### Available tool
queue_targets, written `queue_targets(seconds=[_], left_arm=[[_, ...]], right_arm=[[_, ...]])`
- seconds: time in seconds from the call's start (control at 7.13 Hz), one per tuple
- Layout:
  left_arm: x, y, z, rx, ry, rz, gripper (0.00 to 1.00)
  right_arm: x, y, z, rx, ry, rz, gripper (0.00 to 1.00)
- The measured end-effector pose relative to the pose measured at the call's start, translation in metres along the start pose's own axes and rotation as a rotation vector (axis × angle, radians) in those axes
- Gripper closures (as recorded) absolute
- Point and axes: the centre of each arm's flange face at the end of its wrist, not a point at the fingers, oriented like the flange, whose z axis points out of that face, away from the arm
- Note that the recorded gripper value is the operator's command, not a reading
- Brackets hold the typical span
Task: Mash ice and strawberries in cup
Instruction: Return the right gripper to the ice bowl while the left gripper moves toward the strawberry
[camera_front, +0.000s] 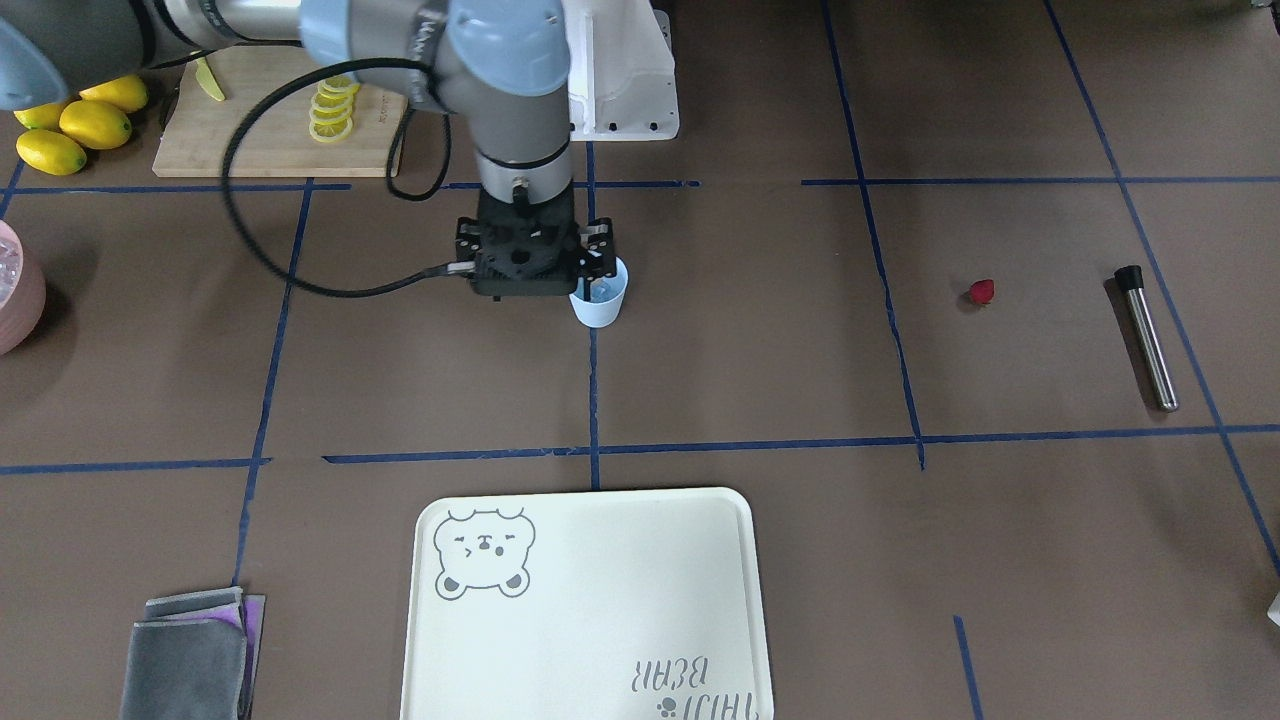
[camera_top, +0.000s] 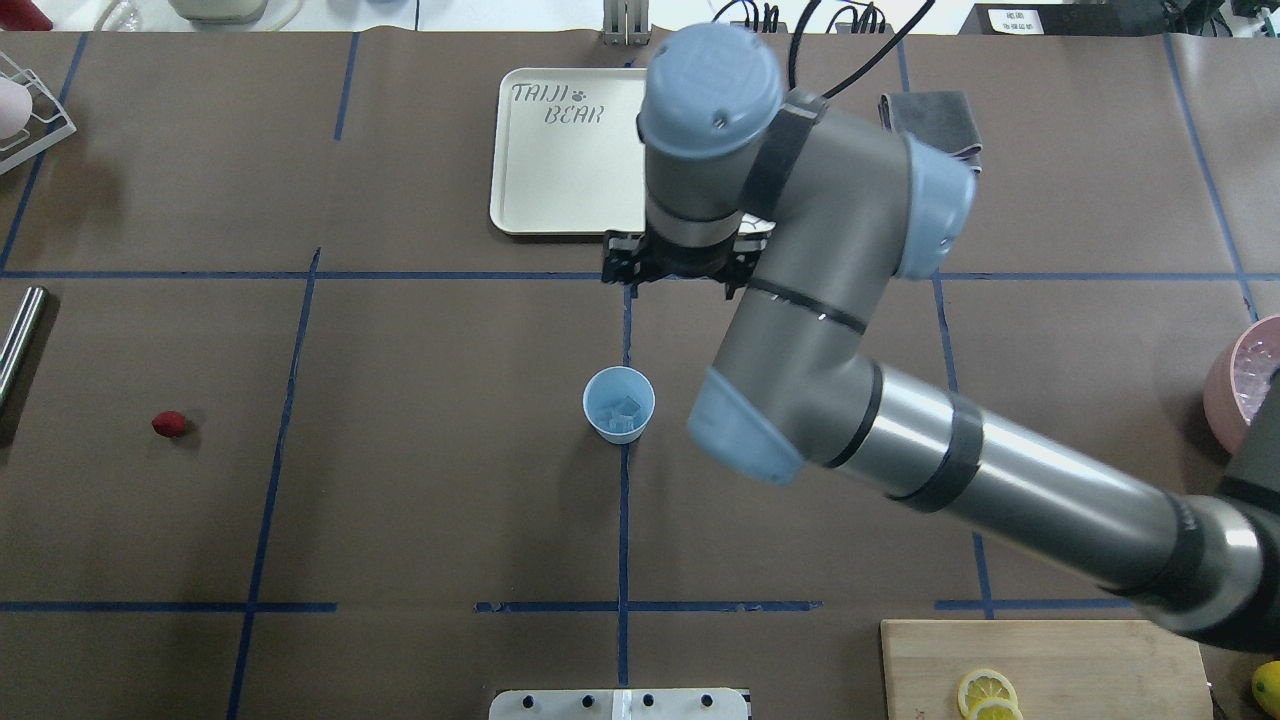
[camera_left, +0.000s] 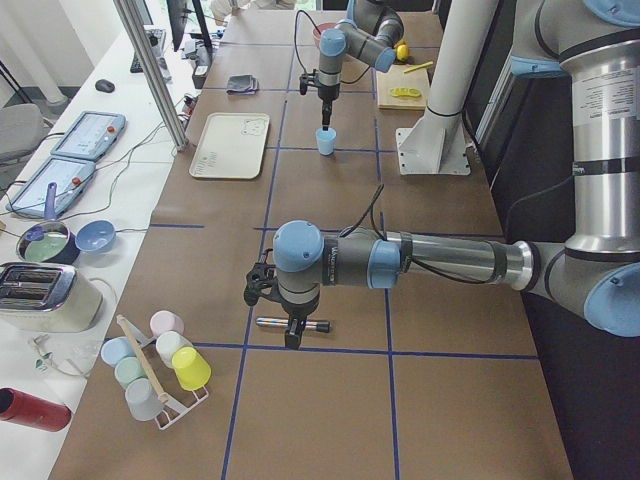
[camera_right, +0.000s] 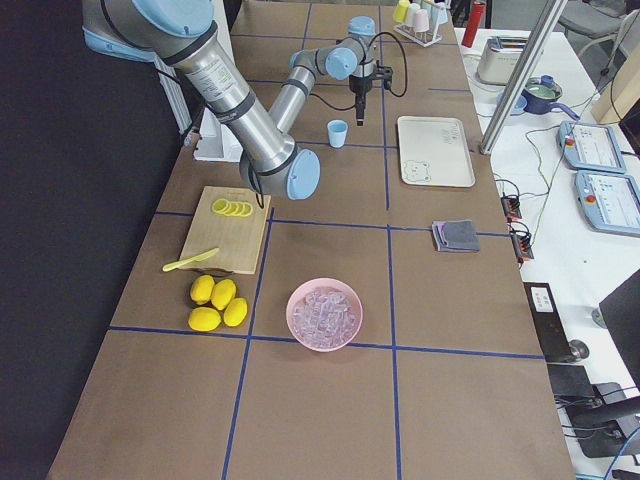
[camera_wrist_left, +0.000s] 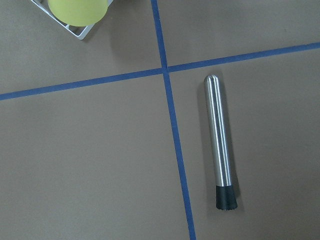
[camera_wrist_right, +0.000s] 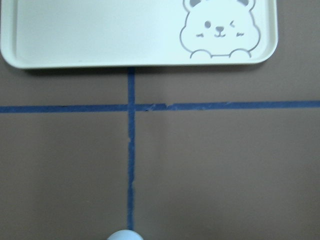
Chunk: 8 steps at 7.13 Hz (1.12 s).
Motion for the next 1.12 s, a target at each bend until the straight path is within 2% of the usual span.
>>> queue_targets(seconds=[0.28,0.56,0.84,1.12], left_arm=[[0.004,-0.011,-0.004,0.018,-0.013,0.024,0.0],[0.012,-0.031,-0.014,0.057,-0.017,0.065,0.0],[0.019,-0.042,-0.021,0.079,-0.015,0.092,0.0],[0.028,-0.05,-0.025,0.107,-0.017,0.13,0.0]], right_arm=[[0.155,-0.061,-0.024,-0.009,0.014,-0.126,0.01],[0.338,-0.086,-0.045,-0.035,0.029,-0.28,0.01],[0.506,-0.069,-0.057,-0.066,0.039,-0.381,0.01],[0.643,-0.008,-0.055,-0.105,0.042,-0.377,0.01]])
